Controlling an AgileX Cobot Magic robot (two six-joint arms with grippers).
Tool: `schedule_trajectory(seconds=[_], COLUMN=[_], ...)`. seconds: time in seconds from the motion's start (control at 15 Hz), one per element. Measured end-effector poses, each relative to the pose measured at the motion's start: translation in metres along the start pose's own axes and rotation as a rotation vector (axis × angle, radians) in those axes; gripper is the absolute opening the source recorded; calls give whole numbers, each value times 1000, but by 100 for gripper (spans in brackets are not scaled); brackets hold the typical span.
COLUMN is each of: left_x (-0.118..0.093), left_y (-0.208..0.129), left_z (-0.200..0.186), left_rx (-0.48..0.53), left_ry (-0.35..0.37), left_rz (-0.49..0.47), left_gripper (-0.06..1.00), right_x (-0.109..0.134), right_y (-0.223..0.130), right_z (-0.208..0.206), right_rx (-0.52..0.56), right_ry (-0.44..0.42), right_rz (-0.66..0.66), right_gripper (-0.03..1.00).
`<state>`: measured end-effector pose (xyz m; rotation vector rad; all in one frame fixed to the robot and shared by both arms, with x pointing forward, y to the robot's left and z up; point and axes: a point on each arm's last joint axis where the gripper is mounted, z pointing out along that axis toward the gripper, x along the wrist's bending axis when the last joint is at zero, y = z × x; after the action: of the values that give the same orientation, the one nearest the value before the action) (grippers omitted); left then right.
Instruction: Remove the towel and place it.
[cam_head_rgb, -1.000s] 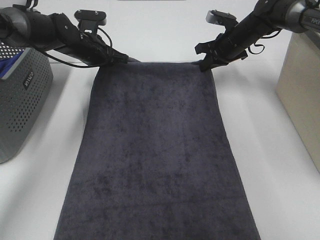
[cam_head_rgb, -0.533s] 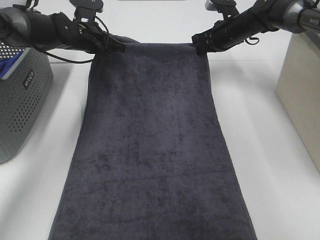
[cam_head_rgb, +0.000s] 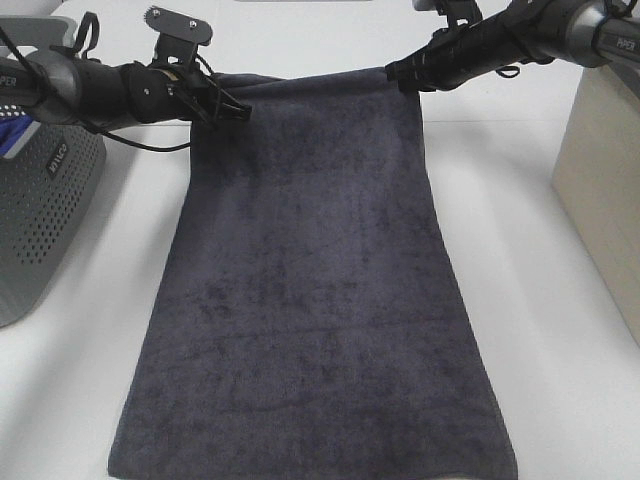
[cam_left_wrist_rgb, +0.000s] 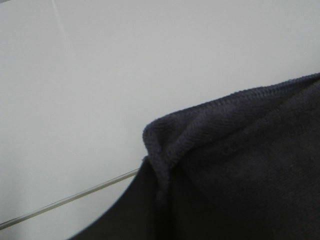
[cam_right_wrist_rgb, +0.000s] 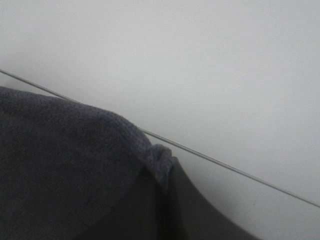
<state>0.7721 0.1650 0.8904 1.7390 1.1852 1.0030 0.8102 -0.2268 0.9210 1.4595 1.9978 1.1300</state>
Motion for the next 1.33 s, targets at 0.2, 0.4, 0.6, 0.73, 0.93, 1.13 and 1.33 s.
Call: schedule_trajectory(seconds=[0.2,0.4,0.6,0.73,0.93,1.13,1.33], left_x=[-2,-3,-5,-6,-6,-7,-6], left_y=[-14,-24,-36,-37,-33,-41,-34], left_z=[6,11,18,22,30,32,30], left_rx=[-1,-12,1,-7,-37,-16,-21], left_ry=[9,21,19,20,24,18,16], left_rz=[16,28,35,34,-47,-70,-34], left_gripper=[1,1,2,9,50,65,66], right_x=[-2,-6,-6,-7,-11,-12,-9], right_y=[-10,-22,-24,-27,-30,-35,-38], right_z=[8,18,21,23,28,31,31], right_rx=[11,22,18,16,-9,2,36], right_ry=[-3,-15,-14,-12,-46,-43,-9], right_rz=[13,25,10,8,-3,0,0], right_gripper=[1,1,12,28,55,57,57])
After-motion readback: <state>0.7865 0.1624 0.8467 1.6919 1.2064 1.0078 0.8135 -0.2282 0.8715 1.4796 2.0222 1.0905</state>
